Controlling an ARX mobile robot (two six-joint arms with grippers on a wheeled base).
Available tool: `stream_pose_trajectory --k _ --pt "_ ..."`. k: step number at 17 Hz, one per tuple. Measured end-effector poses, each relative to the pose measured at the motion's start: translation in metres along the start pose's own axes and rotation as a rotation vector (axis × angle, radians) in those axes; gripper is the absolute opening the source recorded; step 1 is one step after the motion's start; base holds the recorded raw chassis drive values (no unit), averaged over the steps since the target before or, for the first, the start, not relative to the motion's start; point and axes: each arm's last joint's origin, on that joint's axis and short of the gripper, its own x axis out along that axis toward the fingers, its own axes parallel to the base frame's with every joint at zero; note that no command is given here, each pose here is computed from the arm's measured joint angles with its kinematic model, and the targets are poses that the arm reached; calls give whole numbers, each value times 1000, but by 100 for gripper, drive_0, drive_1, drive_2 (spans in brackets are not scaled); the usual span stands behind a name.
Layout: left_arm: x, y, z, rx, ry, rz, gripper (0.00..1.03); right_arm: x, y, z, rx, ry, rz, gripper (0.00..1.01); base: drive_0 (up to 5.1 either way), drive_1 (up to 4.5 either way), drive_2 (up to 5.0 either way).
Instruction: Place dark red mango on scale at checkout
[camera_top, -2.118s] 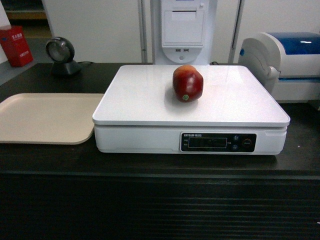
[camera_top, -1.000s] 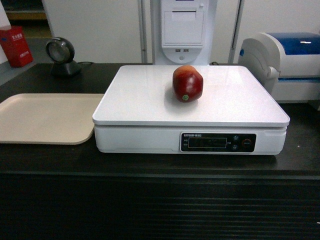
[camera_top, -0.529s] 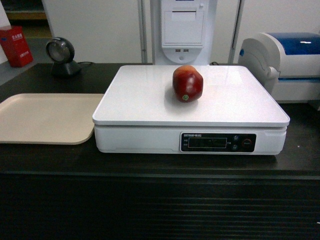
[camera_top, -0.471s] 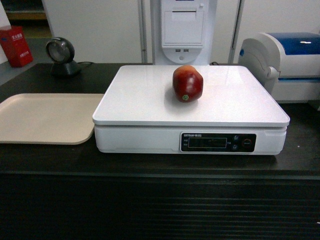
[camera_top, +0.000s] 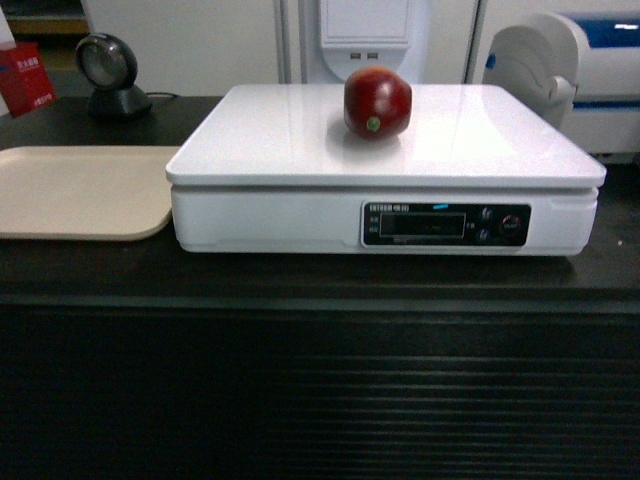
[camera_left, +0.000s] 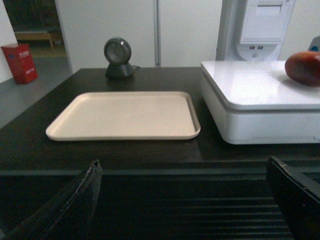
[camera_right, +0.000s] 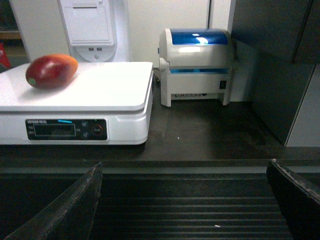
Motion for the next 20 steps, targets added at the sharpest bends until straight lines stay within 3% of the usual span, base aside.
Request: stream_pose_trajectory --k 20 --pt "0 0 0 0 0 0 98 0 0 0 0 1 0 98 0 0 0"
